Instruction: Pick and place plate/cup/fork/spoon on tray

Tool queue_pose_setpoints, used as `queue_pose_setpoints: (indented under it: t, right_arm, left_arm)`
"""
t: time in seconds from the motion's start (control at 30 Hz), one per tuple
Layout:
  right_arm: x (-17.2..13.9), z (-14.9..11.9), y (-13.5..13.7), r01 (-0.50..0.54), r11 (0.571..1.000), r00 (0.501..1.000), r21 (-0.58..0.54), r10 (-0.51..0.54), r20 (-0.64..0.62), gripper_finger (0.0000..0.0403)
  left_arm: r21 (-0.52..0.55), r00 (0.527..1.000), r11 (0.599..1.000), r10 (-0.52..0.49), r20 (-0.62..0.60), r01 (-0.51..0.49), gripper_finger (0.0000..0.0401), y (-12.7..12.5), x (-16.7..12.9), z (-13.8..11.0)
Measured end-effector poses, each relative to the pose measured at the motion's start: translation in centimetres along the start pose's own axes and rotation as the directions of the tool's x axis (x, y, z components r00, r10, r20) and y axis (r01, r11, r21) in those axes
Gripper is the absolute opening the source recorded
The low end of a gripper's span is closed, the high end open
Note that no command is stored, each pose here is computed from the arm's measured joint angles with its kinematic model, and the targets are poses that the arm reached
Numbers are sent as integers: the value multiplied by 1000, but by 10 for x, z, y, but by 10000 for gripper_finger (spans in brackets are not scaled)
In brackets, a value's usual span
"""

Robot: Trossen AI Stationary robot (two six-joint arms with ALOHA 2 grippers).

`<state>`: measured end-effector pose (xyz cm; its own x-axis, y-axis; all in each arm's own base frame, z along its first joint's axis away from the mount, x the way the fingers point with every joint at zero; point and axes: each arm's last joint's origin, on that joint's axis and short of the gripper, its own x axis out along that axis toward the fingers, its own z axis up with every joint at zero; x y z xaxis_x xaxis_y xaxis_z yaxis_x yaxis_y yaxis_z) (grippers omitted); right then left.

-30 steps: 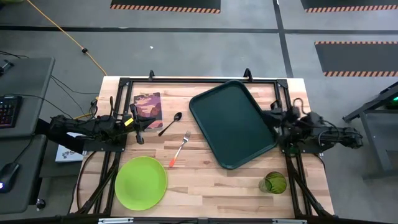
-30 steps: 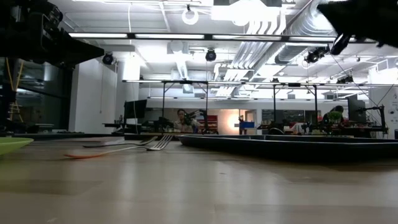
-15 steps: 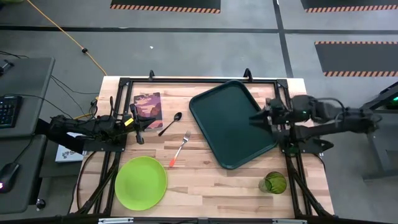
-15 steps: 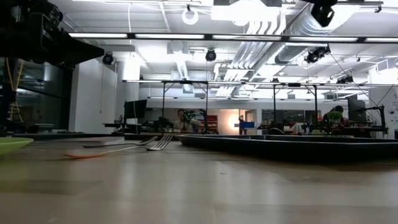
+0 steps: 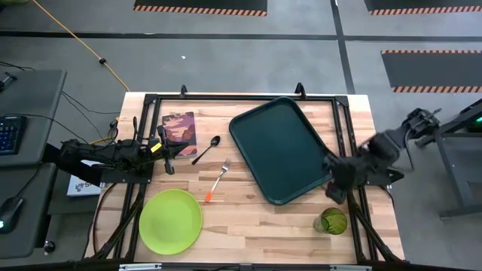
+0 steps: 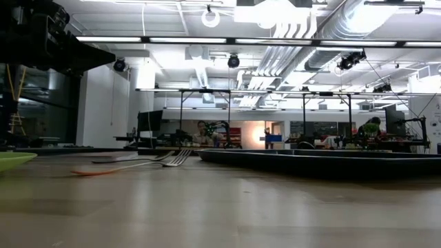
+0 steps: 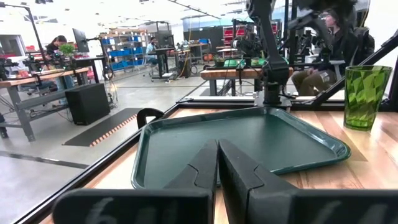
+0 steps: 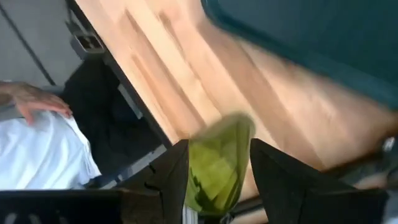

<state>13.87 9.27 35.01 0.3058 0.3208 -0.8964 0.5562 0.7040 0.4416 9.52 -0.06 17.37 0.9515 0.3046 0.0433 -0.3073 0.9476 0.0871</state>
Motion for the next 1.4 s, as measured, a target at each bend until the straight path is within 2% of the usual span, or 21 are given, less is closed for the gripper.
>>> queue_pose_setpoints:
  t: [0.2, 0.4, 0.7, 1.07, 1.23, 1.4]
  right_arm:
    - [27, -36, 19, 114, 993, 994, 7, -114, 3, 162]
    - [57, -56, 33, 231, 973, 973, -22, -231, -9, 162]
    - [83, -59, 37, 379, 924, 924, -45, -380, -25, 162]
    - [106, -61, 43, 444, 889, 893, -115, -450, -28, 159]
    - [113, -61, 44, 464, 872, 880, -153, -474, -28, 125]
    - [114, -61, 44, 466, 871, 879, -153, -475, -28, 54]
  left_arm:
    - [0, 1000, 1000, 0, 0, 0, 5, 0, 0, 0]
    - [0, 1000, 1000, 0, 0, 0, 5, 0, 0, 0]
    - [0, 1000, 1000, 0, 0, 0, 5, 0, 0, 0]
    - [0, 1000, 1000, 0, 0, 0, 5, 0, 0, 0]
    - [0, 1000, 1000, 0, 0, 0, 5, 0, 0, 0]
    - [0, 1000, 1000, 0, 0, 0, 5, 0, 0, 0]
